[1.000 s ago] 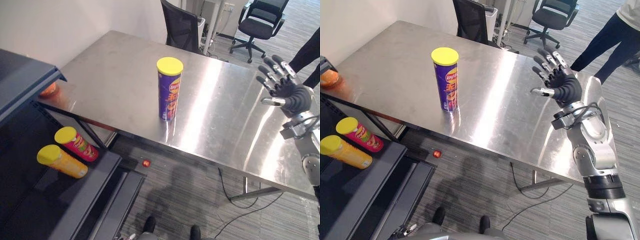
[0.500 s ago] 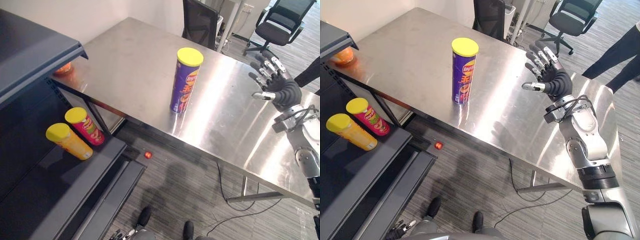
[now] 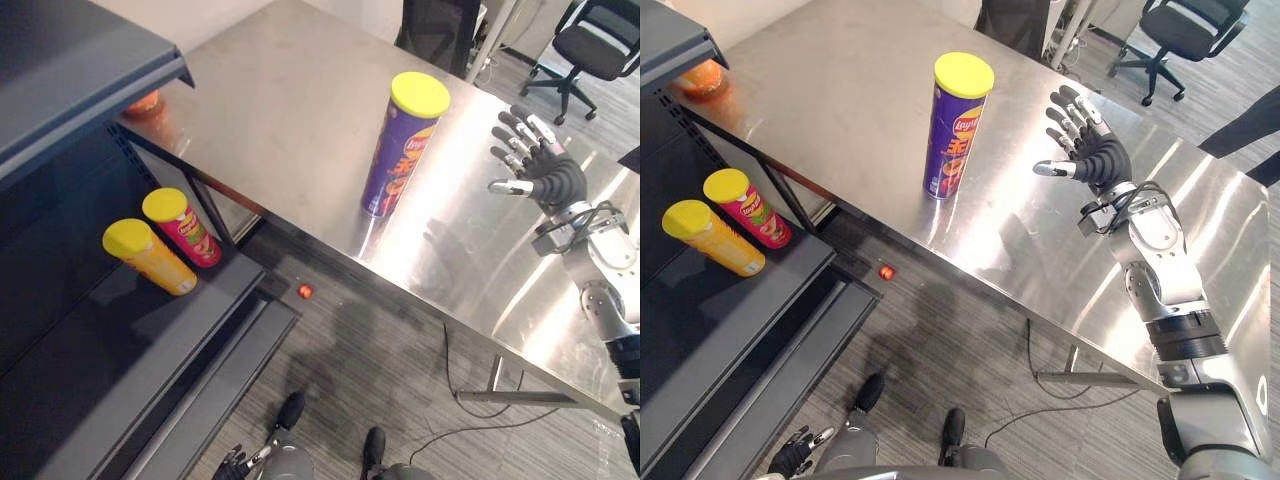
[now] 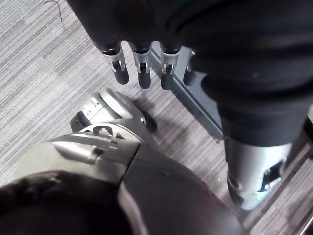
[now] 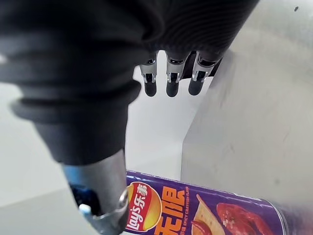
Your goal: Put the gum and the chips on the shelf.
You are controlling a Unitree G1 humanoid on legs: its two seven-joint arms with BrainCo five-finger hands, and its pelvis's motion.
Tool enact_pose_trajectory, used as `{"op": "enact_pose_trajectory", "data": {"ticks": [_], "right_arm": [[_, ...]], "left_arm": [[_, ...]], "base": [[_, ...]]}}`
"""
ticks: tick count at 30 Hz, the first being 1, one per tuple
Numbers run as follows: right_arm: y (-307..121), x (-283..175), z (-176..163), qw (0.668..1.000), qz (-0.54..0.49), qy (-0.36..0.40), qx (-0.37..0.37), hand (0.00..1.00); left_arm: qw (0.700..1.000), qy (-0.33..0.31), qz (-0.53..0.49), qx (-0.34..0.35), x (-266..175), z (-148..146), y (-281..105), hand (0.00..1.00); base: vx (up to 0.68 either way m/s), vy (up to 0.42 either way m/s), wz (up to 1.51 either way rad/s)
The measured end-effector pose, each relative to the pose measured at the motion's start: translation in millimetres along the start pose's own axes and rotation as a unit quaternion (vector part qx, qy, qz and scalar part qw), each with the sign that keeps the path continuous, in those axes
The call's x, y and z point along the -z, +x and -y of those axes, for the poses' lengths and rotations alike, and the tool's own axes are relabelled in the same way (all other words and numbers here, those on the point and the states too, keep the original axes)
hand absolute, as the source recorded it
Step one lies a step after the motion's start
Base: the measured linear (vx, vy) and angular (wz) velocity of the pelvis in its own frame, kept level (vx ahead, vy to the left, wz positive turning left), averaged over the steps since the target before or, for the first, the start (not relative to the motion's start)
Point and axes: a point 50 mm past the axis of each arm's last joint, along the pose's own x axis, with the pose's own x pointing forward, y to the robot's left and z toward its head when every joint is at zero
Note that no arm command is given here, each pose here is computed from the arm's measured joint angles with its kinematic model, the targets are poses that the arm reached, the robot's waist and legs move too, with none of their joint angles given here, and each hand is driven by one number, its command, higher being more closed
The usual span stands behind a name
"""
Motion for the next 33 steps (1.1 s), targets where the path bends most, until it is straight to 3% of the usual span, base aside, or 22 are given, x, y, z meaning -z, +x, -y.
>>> {"op": "enact_pose_trajectory", "data": {"ticks": [16,33], "right_arm": [[26,-5,-15,0.999,-0.007,-0.024,-0.032,0.00],[63,-40,-38,0.995,0.037,-0.056,-0.076,0.00]], "left_arm": [[1.000,0.001,0.023,0.003,-15,5,5,0.00],[0.999,0.001,0.049,-0.002,-29,8,8,0.00]], "base": [[0.03,-0.008,0.04],[0.03,-0.002,0.01]]}}
